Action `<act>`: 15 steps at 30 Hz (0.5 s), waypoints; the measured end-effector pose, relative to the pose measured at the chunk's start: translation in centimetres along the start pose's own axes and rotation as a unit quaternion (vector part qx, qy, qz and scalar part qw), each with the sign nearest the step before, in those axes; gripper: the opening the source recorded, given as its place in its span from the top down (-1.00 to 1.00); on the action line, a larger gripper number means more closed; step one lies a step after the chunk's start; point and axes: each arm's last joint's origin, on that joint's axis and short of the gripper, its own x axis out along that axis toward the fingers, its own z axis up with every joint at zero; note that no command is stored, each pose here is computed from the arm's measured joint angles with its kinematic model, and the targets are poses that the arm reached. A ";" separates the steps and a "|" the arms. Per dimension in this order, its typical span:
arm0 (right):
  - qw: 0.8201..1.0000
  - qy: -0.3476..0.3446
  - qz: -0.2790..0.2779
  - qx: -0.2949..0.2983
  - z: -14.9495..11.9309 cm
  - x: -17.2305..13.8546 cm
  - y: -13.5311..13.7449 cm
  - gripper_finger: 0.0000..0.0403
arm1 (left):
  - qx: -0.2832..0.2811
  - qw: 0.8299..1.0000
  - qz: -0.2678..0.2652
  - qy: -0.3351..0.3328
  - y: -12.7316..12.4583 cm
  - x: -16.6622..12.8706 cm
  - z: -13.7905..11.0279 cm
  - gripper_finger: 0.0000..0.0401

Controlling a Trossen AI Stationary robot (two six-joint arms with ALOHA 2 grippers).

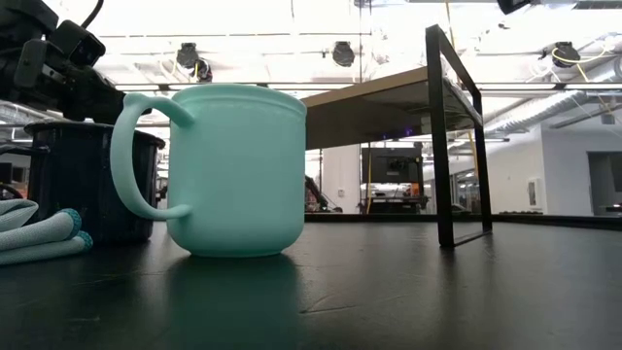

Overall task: Stack small to large cups/mugs on shelf
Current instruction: Put the light blue mug on the shelf

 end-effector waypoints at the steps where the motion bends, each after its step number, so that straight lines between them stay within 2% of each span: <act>1: 1.000 -0.010 -0.003 -0.002 -0.2 0.3 0.0 0.99 | 0.000 1.000 0.000 0.000 0.0 0.0 0.0 0.98; 8: 0.997 -0.064 -0.021 -0.029 -1.8 2.3 -0.2 1.00 | 0.000 1.000 0.000 0.000 0.0 0.0 0.0 0.98; 13: 0.995 -0.052 -0.075 -0.030 -2.9 2.7 -0.2 1.00 | 0.000 1.000 0.000 0.000 0.0 0.0 0.0 0.98; 15: 0.995 -0.055 -0.078 -0.032 -3.2 2.7 0.1 1.00 | 0.000 1.000 0.000 0.000 0.0 0.0 0.0 0.98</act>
